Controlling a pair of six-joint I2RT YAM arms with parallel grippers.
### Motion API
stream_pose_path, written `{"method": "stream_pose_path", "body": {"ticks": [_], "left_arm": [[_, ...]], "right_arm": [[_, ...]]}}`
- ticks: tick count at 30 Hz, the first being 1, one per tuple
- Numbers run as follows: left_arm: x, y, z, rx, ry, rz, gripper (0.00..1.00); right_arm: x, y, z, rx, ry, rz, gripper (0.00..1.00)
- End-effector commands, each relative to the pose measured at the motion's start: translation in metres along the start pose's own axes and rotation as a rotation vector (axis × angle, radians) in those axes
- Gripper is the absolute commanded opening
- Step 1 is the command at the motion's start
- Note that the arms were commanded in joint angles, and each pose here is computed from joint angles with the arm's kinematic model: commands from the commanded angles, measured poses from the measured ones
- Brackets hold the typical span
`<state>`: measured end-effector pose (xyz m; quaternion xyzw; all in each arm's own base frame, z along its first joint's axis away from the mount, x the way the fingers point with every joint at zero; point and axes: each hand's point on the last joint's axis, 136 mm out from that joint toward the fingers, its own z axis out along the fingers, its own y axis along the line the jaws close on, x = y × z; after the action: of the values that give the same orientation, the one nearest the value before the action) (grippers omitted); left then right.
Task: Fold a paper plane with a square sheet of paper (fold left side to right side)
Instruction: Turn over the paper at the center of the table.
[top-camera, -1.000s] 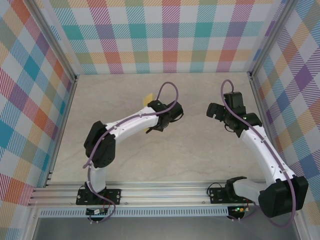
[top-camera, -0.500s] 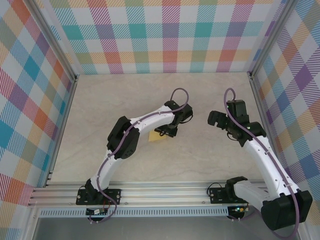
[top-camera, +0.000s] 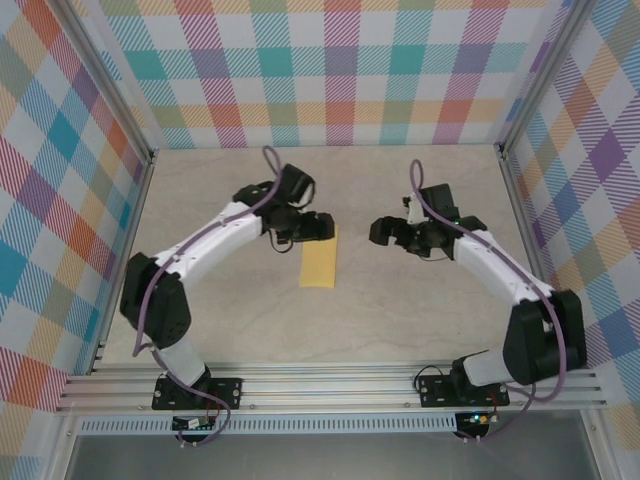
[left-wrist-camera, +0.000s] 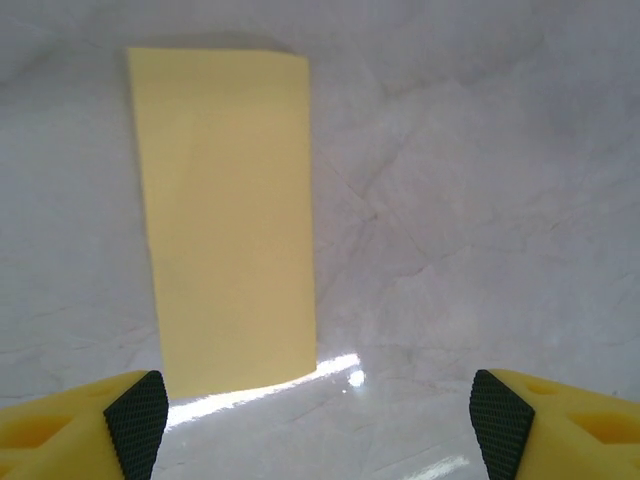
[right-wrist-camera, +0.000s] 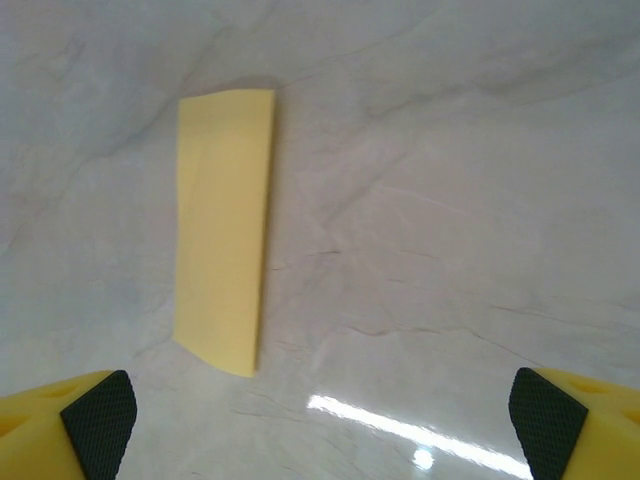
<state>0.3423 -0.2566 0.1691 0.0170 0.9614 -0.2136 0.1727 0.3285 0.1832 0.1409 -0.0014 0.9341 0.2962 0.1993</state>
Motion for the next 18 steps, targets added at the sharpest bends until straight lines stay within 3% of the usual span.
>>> {"method": "stream_pose_path", "body": {"ticks": [1,7,12,18], "left_arm": [[0.001,0.014,0.018,0.143,0.024,-0.101,0.81],[0.005,0.056,0.038,0.151,0.037,-0.207,0.77],[0.012,0.066,0.058,0.164,0.079,-0.240,0.70],[0.018,0.074,0.078,0.147,0.120,-0.255,0.68]], "right_arm": [[-0.020,0.055,0.028,-0.177,0.014,-0.076,0.99],[-0.041,0.075,0.095,-0.226,0.071,-0.074,0.97],[-0.047,0.079,0.135,-0.234,0.126,-0.055,0.95],[-0.043,0.072,0.166,-0.233,0.183,-0.014,0.94]]}}
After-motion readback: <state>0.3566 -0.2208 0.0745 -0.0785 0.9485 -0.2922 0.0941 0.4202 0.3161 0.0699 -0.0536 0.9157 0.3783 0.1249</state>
